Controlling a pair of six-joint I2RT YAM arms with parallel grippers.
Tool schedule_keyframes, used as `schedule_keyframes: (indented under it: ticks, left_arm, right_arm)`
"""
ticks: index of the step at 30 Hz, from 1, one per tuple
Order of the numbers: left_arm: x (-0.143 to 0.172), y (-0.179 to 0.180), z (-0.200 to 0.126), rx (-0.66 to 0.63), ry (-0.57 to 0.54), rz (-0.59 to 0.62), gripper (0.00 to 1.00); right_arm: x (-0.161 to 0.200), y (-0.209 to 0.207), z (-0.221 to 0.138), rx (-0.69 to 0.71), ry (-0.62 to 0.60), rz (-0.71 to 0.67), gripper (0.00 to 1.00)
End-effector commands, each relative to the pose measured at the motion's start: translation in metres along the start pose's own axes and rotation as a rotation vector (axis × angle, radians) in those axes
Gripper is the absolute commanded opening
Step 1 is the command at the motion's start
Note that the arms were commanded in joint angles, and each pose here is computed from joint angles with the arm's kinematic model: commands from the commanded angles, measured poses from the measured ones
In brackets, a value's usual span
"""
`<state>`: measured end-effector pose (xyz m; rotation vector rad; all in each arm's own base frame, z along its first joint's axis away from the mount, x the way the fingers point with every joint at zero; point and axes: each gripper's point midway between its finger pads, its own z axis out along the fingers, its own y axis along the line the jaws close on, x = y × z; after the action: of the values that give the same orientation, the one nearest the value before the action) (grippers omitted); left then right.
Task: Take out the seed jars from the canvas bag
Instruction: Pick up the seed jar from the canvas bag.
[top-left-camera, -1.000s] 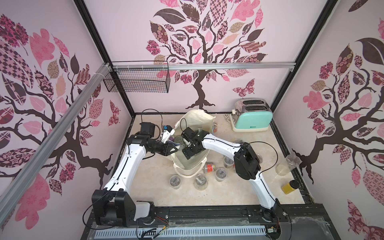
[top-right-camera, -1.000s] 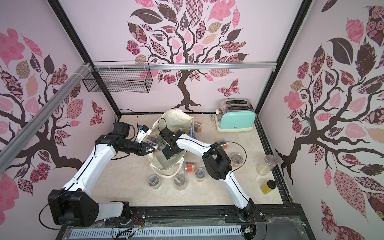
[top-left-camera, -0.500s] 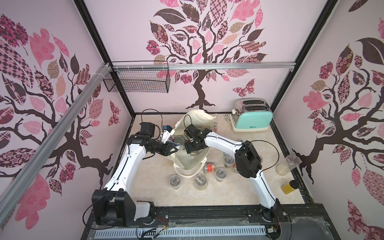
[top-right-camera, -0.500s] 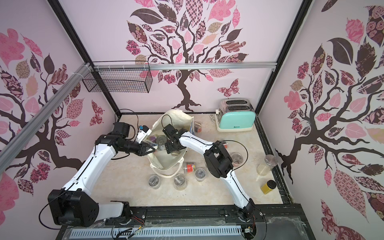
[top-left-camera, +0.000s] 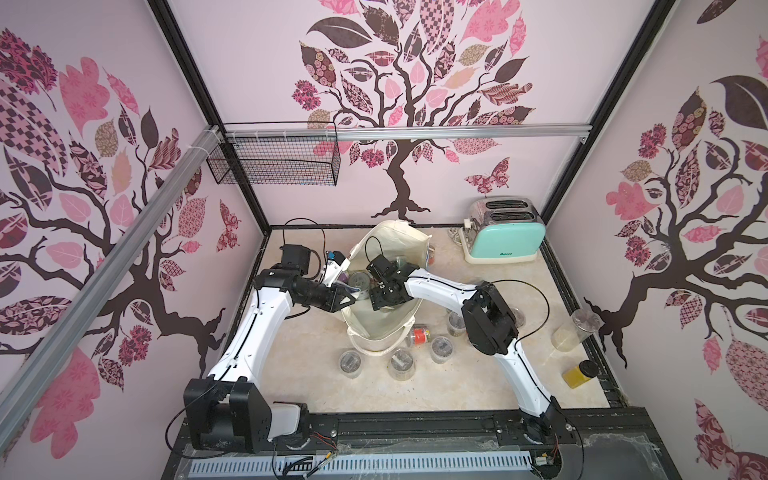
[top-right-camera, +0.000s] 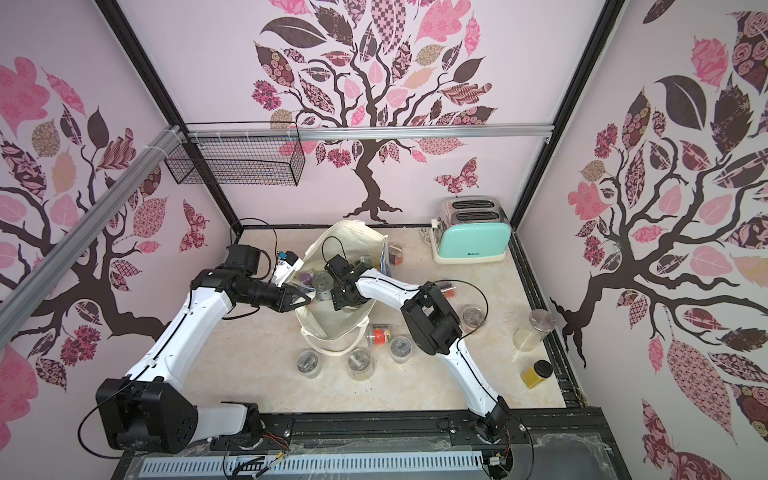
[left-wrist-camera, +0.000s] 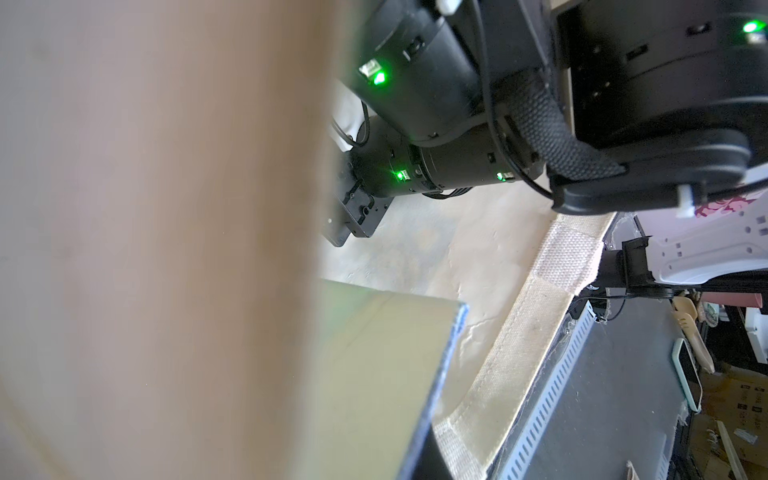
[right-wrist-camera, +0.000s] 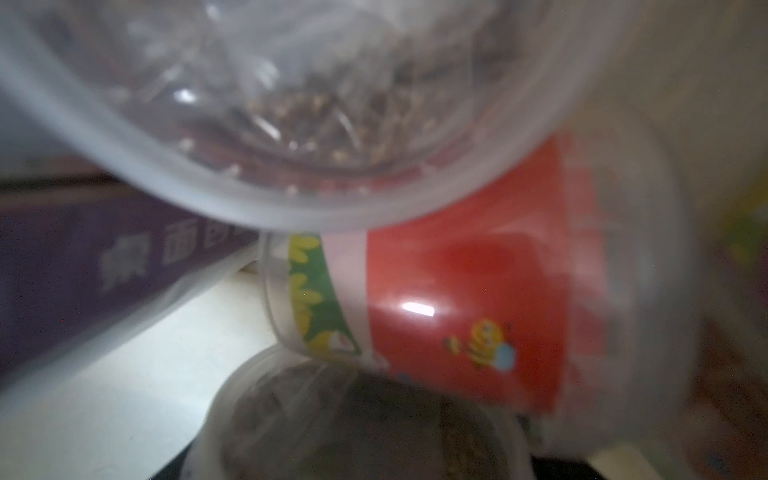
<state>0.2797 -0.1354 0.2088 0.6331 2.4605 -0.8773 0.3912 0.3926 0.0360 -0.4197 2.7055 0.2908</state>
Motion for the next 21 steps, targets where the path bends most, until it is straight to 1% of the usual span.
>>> schedule_keyframes:
  ticks: [1, 4, 11, 16, 21]
  left_arm:
    - [-0.004, -0.007, -0.001, 0.023, -0.008, 0.027, 0.00]
    - [-0.004, -0.007, -0.002, 0.019, -0.006, 0.024, 0.00]
    - [-0.005, -0.008, -0.005, 0.010, -0.007, 0.027, 0.00]
    - [-0.009, -0.004, -0.011, -0.031, -0.005, 0.050, 0.00]
    - [-0.021, -0.002, -0.021, -0.081, -0.016, 0.074, 0.00]
  right_arm:
    - [-0.013, 0.004, -0.015, -0.049, -0.076, 0.027, 0.71]
    - [-0.022, 0.006, -0.033, -0.077, -0.147, 0.035, 0.67]
    - [-0.036, 0.014, -0.072, -0.154, -0.252, 0.015, 0.65]
    - [-0.049, 0.027, -0.111, -0.263, -0.376, -0.011, 0.64]
    - [-0.059, 0.034, -0.157, -0.330, -0.487, -0.060, 0.64]
